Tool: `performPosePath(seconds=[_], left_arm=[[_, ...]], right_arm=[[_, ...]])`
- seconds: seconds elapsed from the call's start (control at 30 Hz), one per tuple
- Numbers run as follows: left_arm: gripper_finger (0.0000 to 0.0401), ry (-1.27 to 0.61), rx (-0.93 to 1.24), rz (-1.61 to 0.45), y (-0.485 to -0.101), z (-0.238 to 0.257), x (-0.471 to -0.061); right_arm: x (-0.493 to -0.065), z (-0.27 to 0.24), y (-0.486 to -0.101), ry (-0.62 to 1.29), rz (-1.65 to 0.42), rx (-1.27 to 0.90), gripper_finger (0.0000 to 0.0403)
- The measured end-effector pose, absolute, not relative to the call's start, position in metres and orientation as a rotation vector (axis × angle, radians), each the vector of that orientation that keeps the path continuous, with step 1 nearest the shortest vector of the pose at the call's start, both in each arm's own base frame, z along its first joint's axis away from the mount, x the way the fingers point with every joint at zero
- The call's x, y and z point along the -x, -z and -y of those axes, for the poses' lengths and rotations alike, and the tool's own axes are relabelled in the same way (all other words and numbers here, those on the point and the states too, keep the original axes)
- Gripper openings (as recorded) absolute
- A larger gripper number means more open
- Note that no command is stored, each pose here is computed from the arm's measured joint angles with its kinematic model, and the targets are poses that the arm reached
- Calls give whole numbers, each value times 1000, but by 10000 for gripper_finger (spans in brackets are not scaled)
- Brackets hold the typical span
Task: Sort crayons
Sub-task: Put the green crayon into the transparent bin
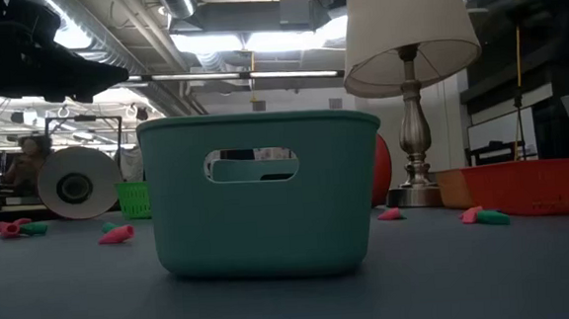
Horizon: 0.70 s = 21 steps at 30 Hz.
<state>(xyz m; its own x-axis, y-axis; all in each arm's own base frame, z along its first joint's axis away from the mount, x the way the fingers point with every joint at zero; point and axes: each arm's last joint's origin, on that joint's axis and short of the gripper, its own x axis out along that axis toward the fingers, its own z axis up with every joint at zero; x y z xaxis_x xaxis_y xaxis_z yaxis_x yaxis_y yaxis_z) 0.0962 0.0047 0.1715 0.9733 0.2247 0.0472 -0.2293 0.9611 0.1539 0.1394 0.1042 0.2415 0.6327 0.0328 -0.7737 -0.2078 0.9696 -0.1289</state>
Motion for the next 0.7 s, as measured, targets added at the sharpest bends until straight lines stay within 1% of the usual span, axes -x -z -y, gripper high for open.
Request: performPosePath(seconds=[0.13, 0.2, 0.4, 0.7], left_arm=[[53, -230, -159, 29, -172, -5, -96], [53, -230, -159, 29, -172, -5, -96], [53, -230, -159, 29, -172, -5, -96], [53, -230, -159, 29, -172, -5, -96]], right_arm=[[-160, -92, -250, -122, -760, 254, 17], [-172, -85, -255, -135, -692, 265, 5], [-197, -58, -272, -144, -508, 288, 15], [-208, -13, -277, -54, -464, 260, 16]])
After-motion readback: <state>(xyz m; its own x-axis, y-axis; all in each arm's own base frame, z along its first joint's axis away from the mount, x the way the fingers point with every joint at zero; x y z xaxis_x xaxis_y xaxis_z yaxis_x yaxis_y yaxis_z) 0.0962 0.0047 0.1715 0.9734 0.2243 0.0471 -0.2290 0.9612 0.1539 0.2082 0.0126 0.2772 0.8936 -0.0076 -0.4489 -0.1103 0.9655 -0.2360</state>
